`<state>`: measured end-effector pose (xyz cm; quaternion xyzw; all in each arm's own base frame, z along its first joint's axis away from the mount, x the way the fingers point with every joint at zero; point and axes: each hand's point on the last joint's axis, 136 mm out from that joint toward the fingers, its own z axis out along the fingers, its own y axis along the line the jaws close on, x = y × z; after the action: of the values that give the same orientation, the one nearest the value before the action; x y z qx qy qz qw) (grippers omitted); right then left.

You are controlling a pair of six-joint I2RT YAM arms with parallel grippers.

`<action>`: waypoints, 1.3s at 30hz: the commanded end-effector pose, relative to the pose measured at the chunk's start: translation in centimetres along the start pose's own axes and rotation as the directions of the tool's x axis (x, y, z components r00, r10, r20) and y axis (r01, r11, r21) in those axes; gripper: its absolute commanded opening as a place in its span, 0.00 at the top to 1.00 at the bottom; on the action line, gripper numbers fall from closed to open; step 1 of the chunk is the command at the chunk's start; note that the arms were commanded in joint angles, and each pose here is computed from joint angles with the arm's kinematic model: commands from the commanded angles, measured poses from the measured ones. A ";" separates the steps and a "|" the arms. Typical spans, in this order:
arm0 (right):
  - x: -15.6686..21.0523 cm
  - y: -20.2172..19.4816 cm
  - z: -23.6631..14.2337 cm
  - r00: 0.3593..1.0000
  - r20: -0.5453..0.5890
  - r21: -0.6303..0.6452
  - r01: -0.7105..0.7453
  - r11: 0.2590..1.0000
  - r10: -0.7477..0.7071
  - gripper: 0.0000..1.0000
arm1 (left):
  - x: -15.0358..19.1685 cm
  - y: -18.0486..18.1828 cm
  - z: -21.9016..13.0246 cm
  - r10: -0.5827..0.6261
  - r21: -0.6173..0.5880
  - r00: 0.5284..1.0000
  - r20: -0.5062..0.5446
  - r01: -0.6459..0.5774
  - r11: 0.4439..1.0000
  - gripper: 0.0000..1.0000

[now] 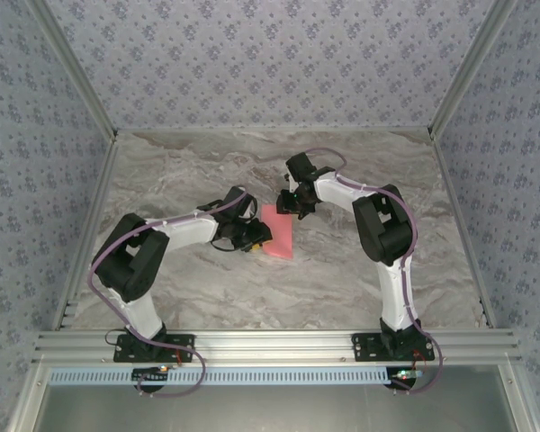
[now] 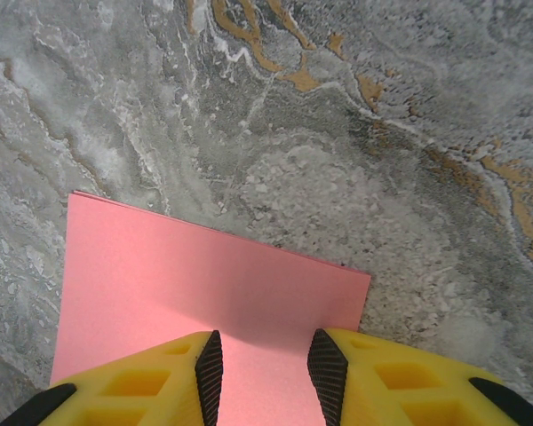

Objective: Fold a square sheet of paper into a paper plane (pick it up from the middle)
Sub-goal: Fold the triangle a second time at the center of the table.

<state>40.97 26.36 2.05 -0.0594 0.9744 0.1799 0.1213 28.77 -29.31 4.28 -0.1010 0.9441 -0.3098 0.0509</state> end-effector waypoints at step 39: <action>2.3 1.8 -6.2 0.995 0.067 -0.100 0.083 0.992 -0.077 0.43 | -0.7 -2.7 -0.6 0.031 0.116 0.999 -0.008 -0.030 0.993 0.64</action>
<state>37.26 25.39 4.96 -0.0800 0.9666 0.2107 0.1218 29.26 -30.29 5.33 -0.0892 0.9325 -0.3463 0.0517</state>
